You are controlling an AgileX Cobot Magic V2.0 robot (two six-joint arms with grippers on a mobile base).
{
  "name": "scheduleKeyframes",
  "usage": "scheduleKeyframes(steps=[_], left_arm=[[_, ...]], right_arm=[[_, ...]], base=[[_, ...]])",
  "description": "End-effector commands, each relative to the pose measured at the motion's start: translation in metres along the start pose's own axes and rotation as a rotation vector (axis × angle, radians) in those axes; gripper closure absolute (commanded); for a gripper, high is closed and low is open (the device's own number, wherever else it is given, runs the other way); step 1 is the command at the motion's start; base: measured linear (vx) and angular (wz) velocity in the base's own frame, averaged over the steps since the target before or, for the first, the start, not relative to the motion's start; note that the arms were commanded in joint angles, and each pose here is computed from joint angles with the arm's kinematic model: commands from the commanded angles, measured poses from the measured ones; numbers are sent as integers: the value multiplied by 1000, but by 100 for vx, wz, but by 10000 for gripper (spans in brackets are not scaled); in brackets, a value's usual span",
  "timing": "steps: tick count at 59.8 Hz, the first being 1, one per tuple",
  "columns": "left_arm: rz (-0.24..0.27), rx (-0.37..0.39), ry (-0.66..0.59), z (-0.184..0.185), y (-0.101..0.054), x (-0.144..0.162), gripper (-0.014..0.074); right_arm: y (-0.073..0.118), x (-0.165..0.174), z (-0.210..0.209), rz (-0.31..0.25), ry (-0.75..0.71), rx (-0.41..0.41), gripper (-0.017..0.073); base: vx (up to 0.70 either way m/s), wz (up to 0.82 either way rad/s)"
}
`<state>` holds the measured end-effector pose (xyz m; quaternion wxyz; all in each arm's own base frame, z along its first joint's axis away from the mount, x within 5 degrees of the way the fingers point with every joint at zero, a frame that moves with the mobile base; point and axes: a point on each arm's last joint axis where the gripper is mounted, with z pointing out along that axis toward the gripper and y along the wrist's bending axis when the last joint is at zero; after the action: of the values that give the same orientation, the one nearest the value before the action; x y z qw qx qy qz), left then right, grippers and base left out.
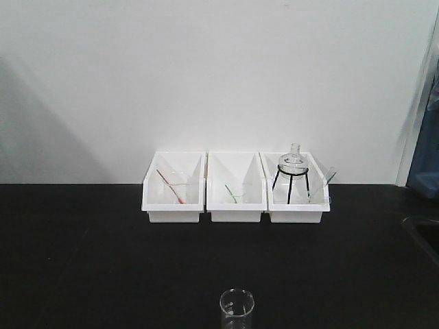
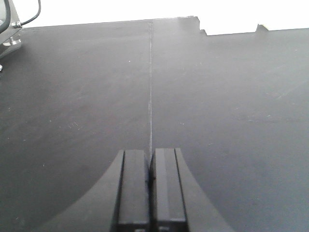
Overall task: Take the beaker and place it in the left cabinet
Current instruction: 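Move the right gripper toward the clear glass beaker on the bench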
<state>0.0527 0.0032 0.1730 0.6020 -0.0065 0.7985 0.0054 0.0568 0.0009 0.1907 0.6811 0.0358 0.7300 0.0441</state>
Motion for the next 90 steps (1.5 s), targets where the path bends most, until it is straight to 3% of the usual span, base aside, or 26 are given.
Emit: scheduleKeyframes(steps=[1, 17, 27, 32, 36, 49, 67, 76, 83, 90], left_arm=[[-1, 18, -99, -3, -1, -12, 590], [-1, 18, -99, -3, -1, -12, 590], [-1, 18, -99, -3, -1, -12, 590], [-1, 18, -99, -3, -1, -12, 590], [-1, 18, -99, -3, -1, -12, 590], [-1, 18, -99, -3, -1, -12, 590], [-1, 18, -99, -3, -1, -12, 590], [-1, 18, -99, -3, -1, -12, 590], [-1, 18, -99, -3, -1, -12, 590], [-1, 18, -99, -3, -1, -12, 590]], right_arm=[[1, -8, -1, -15, -104, -4, 565], [2, -21, -4, -18, -209, -16, 565], [7, -60, -3, -125, -260, -10, 565], [9, -80, 10, -191, -257, -5, 565], [12, -97, 26, -212, -278, -7, 565], [15, -120, 91, -195, -336, -24, 565], [17, -90, 149, -81, -358, -110, 531], [21, -80, 158, -24, -330, -172, 456], [24, -74, 161, -46, -302, -205, 354], [26, -71, 162, -66, -282, -231, 189]], base=[[0, 0], [0, 0], [0, 0], [0, 0], [0, 0], [0, 0], [0, 0], [0, 0], [0, 0], [0, 0]])
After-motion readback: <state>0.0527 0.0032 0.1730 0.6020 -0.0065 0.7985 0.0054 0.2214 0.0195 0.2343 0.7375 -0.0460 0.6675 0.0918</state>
